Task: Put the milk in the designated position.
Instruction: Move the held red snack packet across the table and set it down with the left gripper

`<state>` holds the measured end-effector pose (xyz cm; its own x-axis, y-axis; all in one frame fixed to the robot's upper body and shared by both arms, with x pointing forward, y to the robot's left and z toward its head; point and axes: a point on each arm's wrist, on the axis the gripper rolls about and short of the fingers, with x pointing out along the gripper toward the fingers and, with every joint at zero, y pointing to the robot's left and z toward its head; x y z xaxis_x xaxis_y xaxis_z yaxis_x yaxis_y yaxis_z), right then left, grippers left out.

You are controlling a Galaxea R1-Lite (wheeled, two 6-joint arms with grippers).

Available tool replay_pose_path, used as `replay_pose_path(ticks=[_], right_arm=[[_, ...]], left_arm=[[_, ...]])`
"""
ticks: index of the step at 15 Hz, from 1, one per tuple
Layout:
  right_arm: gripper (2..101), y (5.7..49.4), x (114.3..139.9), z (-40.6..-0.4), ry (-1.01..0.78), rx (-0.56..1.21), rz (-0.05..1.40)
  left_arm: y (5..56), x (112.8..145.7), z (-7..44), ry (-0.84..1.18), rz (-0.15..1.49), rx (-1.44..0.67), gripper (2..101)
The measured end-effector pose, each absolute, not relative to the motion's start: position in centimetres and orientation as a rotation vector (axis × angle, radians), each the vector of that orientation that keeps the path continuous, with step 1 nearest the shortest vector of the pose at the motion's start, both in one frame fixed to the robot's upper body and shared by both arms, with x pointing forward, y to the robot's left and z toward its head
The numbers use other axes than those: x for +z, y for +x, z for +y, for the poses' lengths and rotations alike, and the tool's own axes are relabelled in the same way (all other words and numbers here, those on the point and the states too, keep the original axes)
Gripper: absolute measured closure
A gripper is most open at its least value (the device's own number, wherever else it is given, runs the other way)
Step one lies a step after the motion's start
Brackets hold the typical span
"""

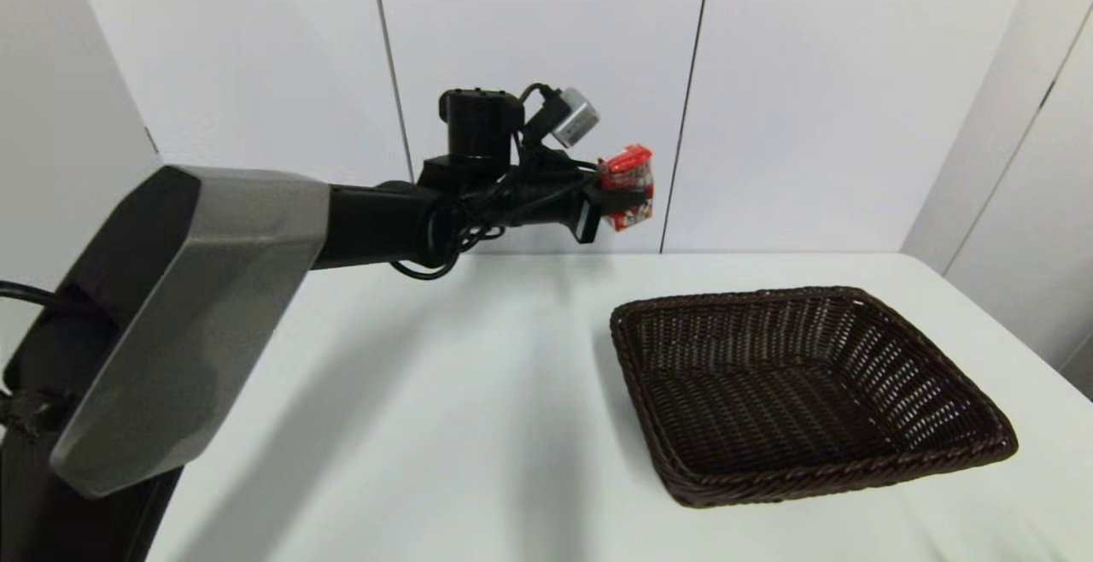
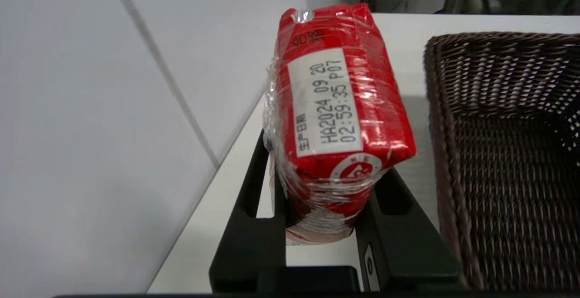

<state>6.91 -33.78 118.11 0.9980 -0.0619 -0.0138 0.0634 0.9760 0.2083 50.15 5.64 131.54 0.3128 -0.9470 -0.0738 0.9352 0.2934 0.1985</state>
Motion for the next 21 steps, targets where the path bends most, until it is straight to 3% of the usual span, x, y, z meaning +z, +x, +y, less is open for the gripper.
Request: replay_pose_path(ticks=[10,21], right_arm=[[4.9,6.9,118.1,-33.8,0.210,-0.063,0.007],[4.9,6.9,118.1,-33.8,0.210,-0.063,0.007]], left_arm=[[51.3,123.3,1.4,0.220,0.045,-1.318,78.1],[53.1,119.7,2.1,0.218,0.063,-1.292,78.1]])
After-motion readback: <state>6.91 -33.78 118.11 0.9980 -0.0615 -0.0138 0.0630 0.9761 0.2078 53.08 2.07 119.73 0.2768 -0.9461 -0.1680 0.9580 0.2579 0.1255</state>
